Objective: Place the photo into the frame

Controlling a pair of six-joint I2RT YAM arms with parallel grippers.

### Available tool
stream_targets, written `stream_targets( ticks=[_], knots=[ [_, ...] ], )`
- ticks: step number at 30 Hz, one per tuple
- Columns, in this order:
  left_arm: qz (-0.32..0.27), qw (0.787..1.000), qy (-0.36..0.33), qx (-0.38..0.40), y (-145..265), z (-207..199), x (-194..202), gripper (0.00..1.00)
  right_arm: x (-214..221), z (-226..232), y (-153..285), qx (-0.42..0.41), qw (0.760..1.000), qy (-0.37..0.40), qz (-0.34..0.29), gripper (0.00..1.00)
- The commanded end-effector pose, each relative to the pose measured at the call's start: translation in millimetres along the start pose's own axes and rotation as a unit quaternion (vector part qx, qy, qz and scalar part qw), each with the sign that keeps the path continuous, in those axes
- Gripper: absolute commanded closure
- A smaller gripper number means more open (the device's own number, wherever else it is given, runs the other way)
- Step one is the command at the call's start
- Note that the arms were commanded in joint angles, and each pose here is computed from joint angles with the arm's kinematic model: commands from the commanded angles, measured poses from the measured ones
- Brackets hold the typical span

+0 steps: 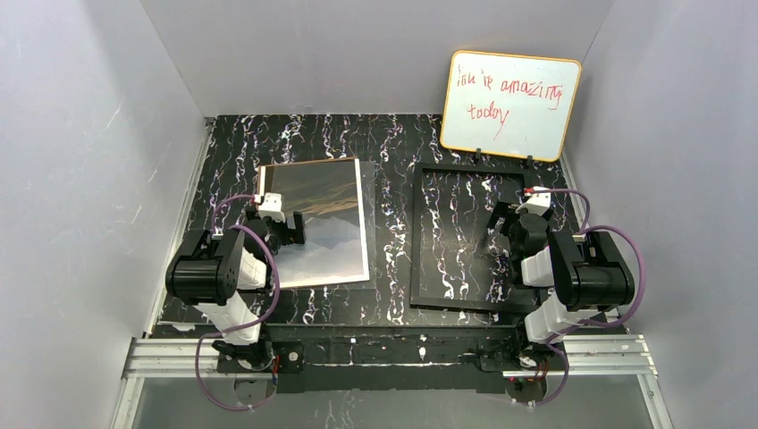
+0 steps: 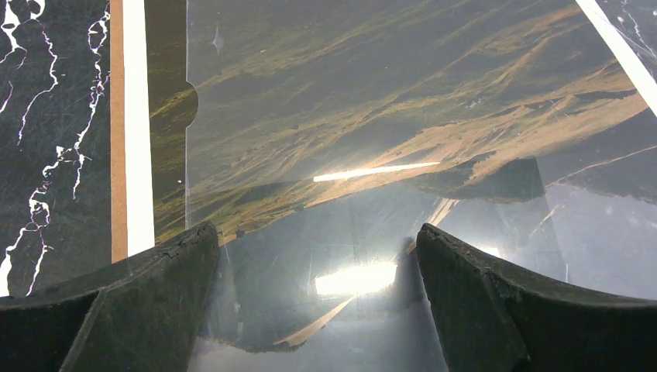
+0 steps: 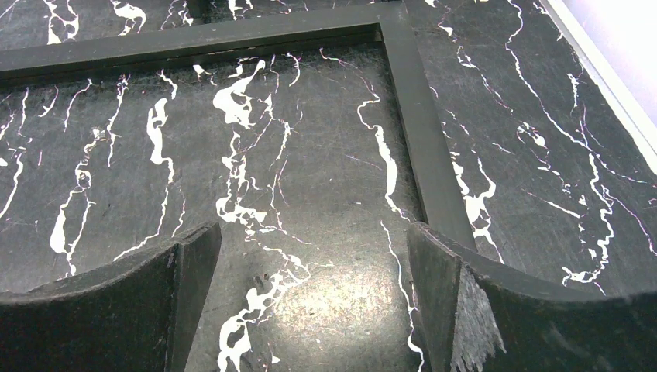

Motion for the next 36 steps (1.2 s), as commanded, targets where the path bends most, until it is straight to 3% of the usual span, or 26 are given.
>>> stream_targets(
  ticks=[1,13,16,18,21,24,26,32,36],
  knots=[
    [-0.006,1.000,-0.008,-0.005,0,1,-3,0.02,-10,-3,0,0.003,1.000,0.000,-0.025,0.01],
    [-0.012,1.000,0.010,0.002,-2,3,-12,0.02,-14,-8,0,0.020,0.999,-0.008,-0.029,0.01],
    [0.023,0.999,0.029,0.004,-11,9,-23,0.02,-22,-10,-1,0.026,0.999,-0.005,-0.019,0.01],
    [0.067,0.997,0.023,0.005,-20,7,-37,0.02,-31,-7,-3,0.019,0.999,-0.009,0.029,0.01],
    [0.112,0.994,0.015,0.003,-29,4,-63,0.02,-47,-27,-2,0.112,0.982,-0.115,0.095,0.01],
    [0.146,0.989,0.020,0.008,-32,-2,-90,0.02,-69,-24,-2,0.110,0.969,-0.187,0.121,0.01],
    [0.163,0.986,0.022,0.019,-34,-9,-113,0.02,-70,-23,2,0.148,0.933,-0.287,0.158,0.01],
    [0.247,0.968,0.032,0.025,-20,-20,-136,0.02,-96,39,10,-0.059,0.934,-0.288,0.201,0.01],
    [0.277,0.959,0.039,0.031,-12,-24,-142,0.02,-92,107,28,-0.105,0.948,-0.170,0.247,0.01]
  ],
)
Point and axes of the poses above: each gripper's point midway between its finger pads, its own y axis back along the fingers, its own z axis along the line the jaws close on, x = y × z, the point moved 3 cm from there along y, back along the fingers, and after that the axes turned 14 degrees about y, right-handed, at the moved point
